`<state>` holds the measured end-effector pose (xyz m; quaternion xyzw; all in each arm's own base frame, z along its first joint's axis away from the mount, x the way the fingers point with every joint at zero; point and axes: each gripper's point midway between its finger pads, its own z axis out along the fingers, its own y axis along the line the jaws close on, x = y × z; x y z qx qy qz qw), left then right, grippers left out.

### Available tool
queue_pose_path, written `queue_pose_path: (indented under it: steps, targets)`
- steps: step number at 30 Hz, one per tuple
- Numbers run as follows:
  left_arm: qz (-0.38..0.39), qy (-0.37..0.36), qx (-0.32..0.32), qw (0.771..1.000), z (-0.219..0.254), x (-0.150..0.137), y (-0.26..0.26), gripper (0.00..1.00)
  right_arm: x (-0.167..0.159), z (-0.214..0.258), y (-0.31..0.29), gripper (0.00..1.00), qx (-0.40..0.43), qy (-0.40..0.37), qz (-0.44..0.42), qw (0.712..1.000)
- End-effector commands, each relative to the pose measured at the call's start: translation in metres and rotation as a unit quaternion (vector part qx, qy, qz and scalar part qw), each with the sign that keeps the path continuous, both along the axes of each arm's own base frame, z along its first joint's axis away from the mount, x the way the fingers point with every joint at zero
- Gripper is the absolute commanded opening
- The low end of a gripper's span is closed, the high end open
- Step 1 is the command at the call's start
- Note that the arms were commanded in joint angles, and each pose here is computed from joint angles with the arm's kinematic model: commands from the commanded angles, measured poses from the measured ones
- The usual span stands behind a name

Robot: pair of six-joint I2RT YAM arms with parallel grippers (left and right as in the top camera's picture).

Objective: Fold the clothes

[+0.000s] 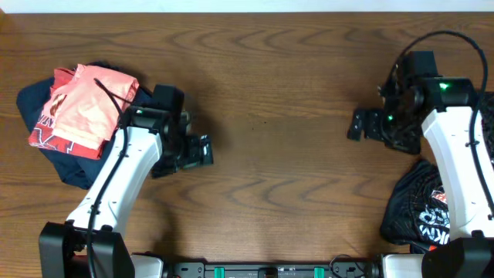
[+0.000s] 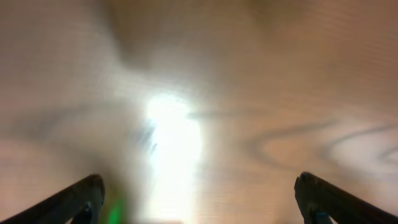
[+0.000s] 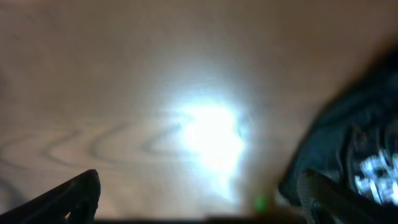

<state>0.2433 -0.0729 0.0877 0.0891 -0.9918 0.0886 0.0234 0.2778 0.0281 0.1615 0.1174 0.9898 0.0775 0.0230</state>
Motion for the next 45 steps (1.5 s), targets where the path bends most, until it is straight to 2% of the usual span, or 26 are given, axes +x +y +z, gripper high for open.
queue_pose_path:
  steps: [1, 5, 9, 12, 16, 20, 23, 26, 30, 45]
  targets:
    - [-0.006, -0.001, 0.025, 1.000, 0.009, -0.009, 0.011, 0.98, -0.010, 0.004, -0.009, 0.99, -0.011, 0.009, 0.001, 1.000]
    - [-0.005, -0.063, 0.022, 0.998, 0.032, -0.016, 0.015, 0.98, -0.018, 0.018, -0.009, 0.99, -0.011, -0.018, 0.000, 1.000]
    - [-0.005, -0.199, 0.011, 0.980, 0.070, -0.019, 0.017, 0.98, -0.016, 0.041, -0.007, 0.99, -0.011, -0.125, -0.001, 0.992]
    - [0.001, -0.323, 0.019, 0.946, 0.099, -0.026, 0.026, 0.98, -0.018, 0.057, -0.010, 0.99, -0.029, -0.227, -0.015, 0.973]
    - [0.018, -0.481, -0.015, 0.877, 0.139, -0.039, 0.026, 0.98, -0.027, 0.074, -0.029, 0.99, -0.083, -0.364, -0.047, 0.927]
    - [0.026, -0.556, -0.033, 0.830, 0.168, -0.063, 0.032, 0.98, -0.052, 0.072, -0.030, 0.99, -0.079, -0.398, -0.051, 0.913]
    - [0.029, -0.590, -0.042, 0.805, 0.182, -0.076, 0.034, 0.98, -0.075, 0.062, -0.032, 0.99, -0.081, -0.382, -0.050, 0.919]
    - [0.031, -0.609, -0.046, 0.791, 0.189, -0.083, 0.036, 0.98, -0.097, 0.049, -0.033, 0.99, -0.084, -0.349, -0.046, 0.932]
    - [0.031, -0.608, -0.046, 0.792, 0.189, -0.084, 0.036, 0.98, -0.117, 0.032, -0.034, 0.99, -0.089, -0.299, -0.043, 0.949]
    - [0.031, -0.608, -0.046, 0.792, 0.189, -0.084, 0.036, 0.98, -0.117, 0.032, -0.034, 0.99, -0.088, -0.301, -0.043, 0.949]
